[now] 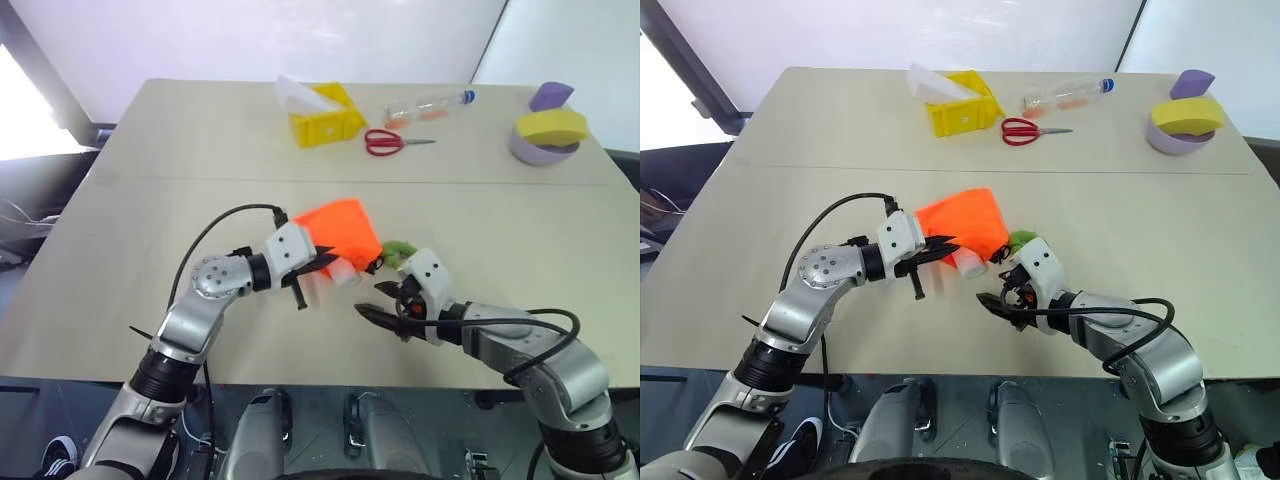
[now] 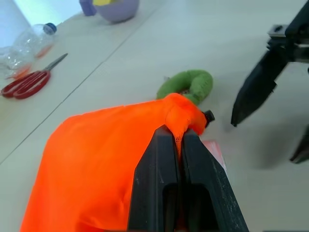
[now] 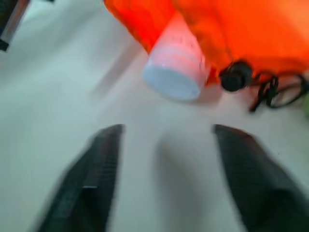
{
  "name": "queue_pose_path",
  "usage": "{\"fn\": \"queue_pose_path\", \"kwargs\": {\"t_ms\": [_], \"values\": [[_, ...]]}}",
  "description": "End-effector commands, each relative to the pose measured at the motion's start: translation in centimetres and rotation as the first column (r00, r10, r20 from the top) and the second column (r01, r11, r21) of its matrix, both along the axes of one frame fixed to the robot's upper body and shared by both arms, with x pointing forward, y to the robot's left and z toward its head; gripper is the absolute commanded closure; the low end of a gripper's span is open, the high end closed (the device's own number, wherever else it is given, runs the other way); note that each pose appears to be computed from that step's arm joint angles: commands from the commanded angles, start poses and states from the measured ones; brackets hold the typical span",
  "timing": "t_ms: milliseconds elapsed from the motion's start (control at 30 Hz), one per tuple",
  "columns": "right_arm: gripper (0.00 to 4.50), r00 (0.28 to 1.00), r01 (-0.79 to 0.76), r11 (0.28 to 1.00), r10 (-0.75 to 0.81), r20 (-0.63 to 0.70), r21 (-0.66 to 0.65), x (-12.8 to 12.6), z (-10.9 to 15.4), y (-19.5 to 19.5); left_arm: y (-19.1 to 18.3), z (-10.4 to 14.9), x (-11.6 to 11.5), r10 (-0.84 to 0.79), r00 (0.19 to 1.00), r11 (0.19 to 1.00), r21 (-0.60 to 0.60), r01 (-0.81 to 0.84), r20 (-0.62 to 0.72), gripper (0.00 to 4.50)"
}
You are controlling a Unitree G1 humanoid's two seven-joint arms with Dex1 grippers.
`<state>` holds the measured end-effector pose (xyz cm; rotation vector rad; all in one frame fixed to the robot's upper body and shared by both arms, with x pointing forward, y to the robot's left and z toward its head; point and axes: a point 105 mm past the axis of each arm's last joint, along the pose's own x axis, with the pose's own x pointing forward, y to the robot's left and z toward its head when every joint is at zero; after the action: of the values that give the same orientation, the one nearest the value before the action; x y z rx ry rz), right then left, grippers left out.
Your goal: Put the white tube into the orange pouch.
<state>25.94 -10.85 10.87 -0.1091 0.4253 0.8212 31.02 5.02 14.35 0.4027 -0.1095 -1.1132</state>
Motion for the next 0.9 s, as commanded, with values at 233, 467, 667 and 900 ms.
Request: {"fn": "queue_pose_path", "kwargs": {"t_ms": [233,467,667,900], "values": [[4.47,0.994,-0.021,0.999,0.025,0.103,-0.041,0.6,0.2,-0.3,1.5,0.9,0.7,0.037,0.996,0.984,-0.170,-0.051,-0.087,4.50],[4.47,0.992,-0.048,0.998,0.052,0.111,-0.039,0.1,-0.1,0.0,1.5,0.8,1.0,0.022,0.996,0.985,-0.168,-0.037,-0.090,4.50],[4.47,0.988,-0.016,0.998,0.024,0.150,-0.054,1.3,-0.8,1.2,0.5,0.8,0.3,-0.031,0.996,0.987,-0.157,0.018,-0.081,4.50],[4.47,0.984,0.001,0.999,0.005,0.176,-0.033,3.1,-0.7,2.3,-0.5,0.5,-1.2,-0.110,0.989,0.987,-0.129,0.097,-0.095,4.50]]}}
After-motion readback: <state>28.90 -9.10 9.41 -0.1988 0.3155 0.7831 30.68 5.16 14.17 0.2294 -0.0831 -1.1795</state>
